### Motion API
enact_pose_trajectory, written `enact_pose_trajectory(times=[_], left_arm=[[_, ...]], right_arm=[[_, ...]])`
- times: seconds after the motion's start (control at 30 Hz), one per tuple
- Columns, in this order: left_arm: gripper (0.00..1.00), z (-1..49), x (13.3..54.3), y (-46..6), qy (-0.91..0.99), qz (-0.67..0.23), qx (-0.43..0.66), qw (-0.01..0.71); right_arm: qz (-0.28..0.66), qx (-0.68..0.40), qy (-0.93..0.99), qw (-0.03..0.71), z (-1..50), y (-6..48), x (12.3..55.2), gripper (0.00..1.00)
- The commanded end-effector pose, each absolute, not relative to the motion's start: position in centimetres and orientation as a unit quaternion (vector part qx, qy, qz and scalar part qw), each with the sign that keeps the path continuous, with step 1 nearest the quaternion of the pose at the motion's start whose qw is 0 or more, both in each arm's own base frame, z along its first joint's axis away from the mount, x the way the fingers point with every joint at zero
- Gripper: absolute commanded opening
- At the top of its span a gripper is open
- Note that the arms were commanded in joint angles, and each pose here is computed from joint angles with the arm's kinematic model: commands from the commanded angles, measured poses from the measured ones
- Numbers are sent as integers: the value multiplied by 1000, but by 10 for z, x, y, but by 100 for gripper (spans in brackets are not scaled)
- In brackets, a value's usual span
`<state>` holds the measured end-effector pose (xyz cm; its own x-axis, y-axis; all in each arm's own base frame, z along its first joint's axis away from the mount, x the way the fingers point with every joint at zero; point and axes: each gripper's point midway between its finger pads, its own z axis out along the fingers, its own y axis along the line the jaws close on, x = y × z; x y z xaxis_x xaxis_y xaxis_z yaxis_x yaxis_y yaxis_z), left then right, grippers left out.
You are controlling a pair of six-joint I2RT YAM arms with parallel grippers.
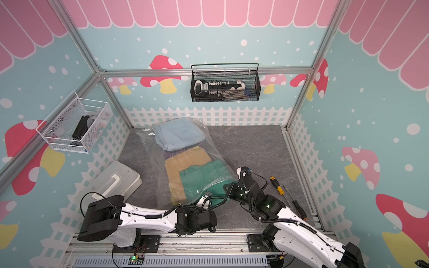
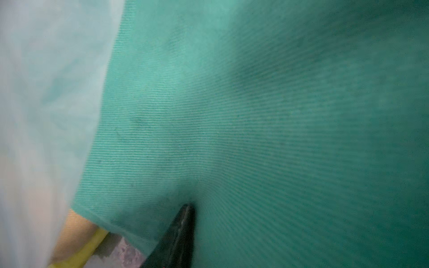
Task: Take the trousers out of the vacuum bag
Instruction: Take out the trousers from the vacuum bag.
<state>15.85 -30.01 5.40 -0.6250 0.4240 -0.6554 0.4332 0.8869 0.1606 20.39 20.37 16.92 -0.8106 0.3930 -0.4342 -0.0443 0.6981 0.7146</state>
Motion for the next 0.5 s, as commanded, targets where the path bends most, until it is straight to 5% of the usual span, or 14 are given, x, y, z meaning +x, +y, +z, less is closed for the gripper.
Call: enact_pose_trajectory(times=[0.0, 0.33, 0.47], left_arm=[[28, 45, 163, -283, 904, 21, 236, 356], [0, 56, 162, -288, 898, 8, 245, 365], [0, 66, 156, -296, 889, -4, 264, 374]], right_arm=[[397, 102, 858, 309, 189, 206, 208, 3], [406, 94, 856, 306, 192, 208, 205, 4], [409, 74, 857, 303, 196, 210, 200, 4]])
